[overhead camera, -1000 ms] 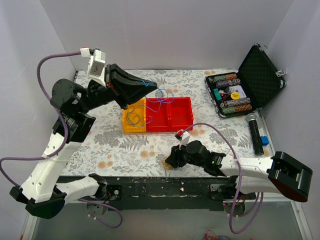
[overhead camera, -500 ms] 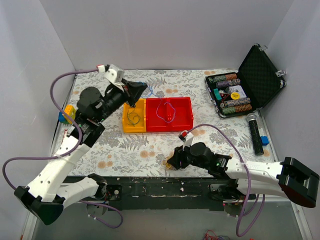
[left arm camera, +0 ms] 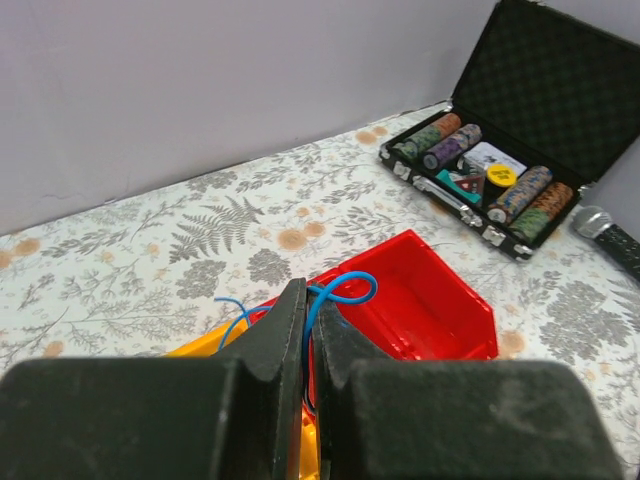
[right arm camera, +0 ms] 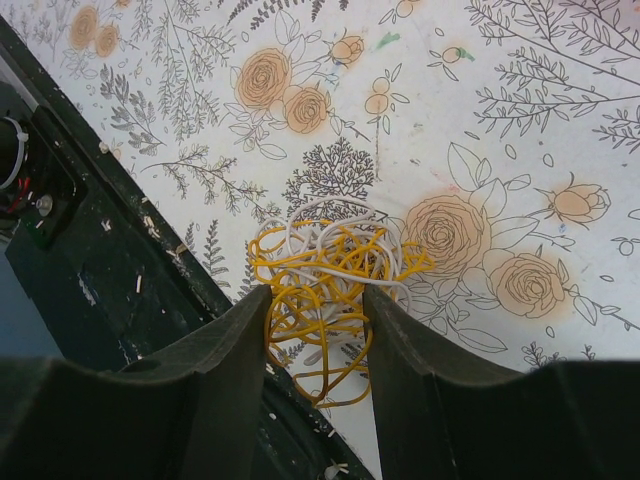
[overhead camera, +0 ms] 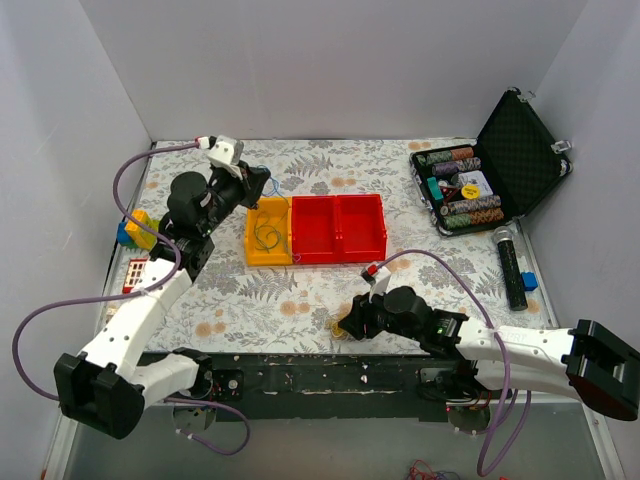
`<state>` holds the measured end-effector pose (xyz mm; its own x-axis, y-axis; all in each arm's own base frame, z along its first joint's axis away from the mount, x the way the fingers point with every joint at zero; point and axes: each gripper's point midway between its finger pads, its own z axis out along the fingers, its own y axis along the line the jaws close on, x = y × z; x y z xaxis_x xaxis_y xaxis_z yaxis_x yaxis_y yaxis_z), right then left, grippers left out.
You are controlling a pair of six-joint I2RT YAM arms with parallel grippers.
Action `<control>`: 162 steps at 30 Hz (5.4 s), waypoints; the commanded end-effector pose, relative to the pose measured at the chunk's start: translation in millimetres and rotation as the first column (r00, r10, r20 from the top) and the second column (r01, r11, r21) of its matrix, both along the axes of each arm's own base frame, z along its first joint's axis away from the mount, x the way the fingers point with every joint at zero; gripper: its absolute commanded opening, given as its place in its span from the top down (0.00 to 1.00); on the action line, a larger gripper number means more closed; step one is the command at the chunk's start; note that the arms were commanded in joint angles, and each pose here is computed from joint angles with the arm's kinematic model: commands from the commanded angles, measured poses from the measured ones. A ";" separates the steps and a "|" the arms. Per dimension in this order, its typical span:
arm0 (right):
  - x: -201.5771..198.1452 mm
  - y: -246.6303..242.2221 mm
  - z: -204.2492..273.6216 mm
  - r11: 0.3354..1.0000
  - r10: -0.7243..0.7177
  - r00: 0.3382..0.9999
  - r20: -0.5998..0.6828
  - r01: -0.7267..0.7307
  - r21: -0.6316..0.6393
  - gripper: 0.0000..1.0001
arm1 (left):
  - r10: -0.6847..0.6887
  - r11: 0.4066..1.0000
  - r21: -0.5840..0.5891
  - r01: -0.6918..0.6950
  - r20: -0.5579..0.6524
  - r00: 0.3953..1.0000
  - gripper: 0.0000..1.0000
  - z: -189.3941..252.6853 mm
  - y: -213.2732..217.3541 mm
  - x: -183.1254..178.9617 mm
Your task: Untangle the cables
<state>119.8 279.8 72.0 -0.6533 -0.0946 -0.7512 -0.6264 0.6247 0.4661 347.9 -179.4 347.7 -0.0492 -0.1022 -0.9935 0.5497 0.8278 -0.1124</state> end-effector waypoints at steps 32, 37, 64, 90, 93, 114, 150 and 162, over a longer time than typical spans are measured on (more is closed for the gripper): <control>-3.0 5.4 -5.1 1.000 0.011 1.000 -0.021 -0.011 0.000 0.53 | -0.048 0.997 -0.057 0.048 0.001 0.999 1.00 -7.7 24.5 34.7; -3.1 2.7 -4.9 1.000 0.005 1.000 -0.019 -0.005 0.001 0.53 | -0.040 0.999 -0.019 0.040 -0.037 0.998 1.00 -33.9 27.0 34.0; -3.4 -4.1 -4.0 1.000 -0.019 1.000 -0.025 0.019 0.003 0.54 | 0.078 0.958 0.276 -0.074 -0.004 0.997 1.00 -106.0 54.1 84.5; -2.6 -4.4 -7.6 1.000 -0.030 0.999 -0.033 0.030 -0.006 0.54 | -0.010 0.925 0.366 0.104 -0.252 0.968 0.99 -206.3 31.7 86.7; -1.9 -5.2 -9.7 0.999 -0.035 0.999 -0.034 0.034 -0.013 0.54 | -0.020 0.907 0.401 0.126 -0.260 0.966 0.94 -213.6 21.8 88.3; 0.6 -10.7 -6.6 0.999 -0.052 0.999 -0.014 0.051 -0.016 0.53 | -0.020 0.869 0.475 0.137 -0.244 0.970 0.18 -159.0 14.6 67.5; 3.6 29.5 127.4 0.957 0.033 0.989 0.141 -0.072 0.281 0.72 | -0.750 0.559 -0.038 0.828 -0.448 0.486 0.23 -188.0 -123.7 -198.4; 10.9 24.9 138.9 0.979 0.019 0.986 0.163 -0.052 0.198 0.71 | -0.757 0.536 0.059 0.842 -0.409 0.510 0.18 -193.3 -115.1 -210.0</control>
